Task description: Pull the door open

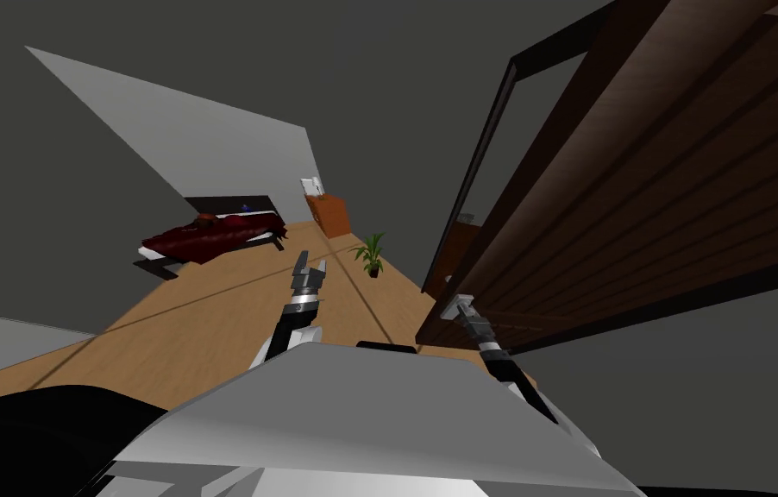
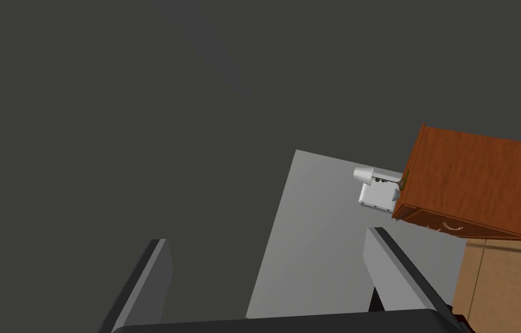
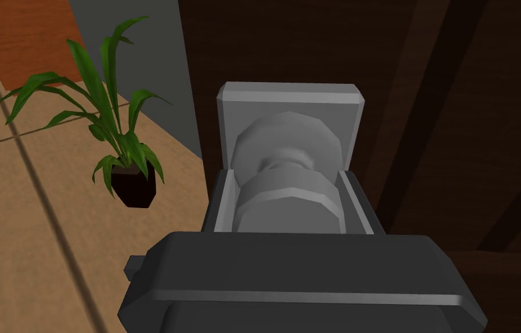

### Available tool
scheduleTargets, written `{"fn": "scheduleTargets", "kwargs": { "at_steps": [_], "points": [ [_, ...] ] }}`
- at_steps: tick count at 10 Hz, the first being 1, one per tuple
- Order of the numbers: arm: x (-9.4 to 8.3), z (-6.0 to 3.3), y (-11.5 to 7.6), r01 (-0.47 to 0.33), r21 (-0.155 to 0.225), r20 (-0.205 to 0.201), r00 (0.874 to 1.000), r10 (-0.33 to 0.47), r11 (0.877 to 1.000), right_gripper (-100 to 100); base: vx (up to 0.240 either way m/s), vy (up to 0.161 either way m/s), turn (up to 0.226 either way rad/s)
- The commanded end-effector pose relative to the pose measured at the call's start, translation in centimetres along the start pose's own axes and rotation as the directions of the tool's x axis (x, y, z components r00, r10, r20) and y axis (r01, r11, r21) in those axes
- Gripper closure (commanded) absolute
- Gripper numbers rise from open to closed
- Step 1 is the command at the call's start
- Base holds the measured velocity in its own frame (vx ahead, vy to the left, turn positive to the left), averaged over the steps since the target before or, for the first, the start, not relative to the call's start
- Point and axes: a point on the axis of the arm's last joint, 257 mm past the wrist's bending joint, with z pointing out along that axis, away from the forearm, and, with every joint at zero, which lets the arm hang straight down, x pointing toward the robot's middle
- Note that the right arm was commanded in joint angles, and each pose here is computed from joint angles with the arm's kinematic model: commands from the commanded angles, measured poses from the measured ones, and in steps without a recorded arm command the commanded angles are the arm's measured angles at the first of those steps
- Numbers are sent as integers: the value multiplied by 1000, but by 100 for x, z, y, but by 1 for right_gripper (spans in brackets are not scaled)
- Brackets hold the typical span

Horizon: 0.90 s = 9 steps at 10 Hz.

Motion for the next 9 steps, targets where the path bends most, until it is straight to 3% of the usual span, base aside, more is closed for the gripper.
{"fn": "scheduleTargets", "kwargs": {
  "at_steps": [1,4,9],
  "points": [
    [23,-21,-4,-2,13,-7,1000,2,1000,100,-191,-56,117],
    [16,-40,2,0,21,-4,1000,0,1000,100,-161,-41,73],
    [18,-121,-54,0,72,-6,1000,0,997,100,-190,-65,105]
  ]
}}
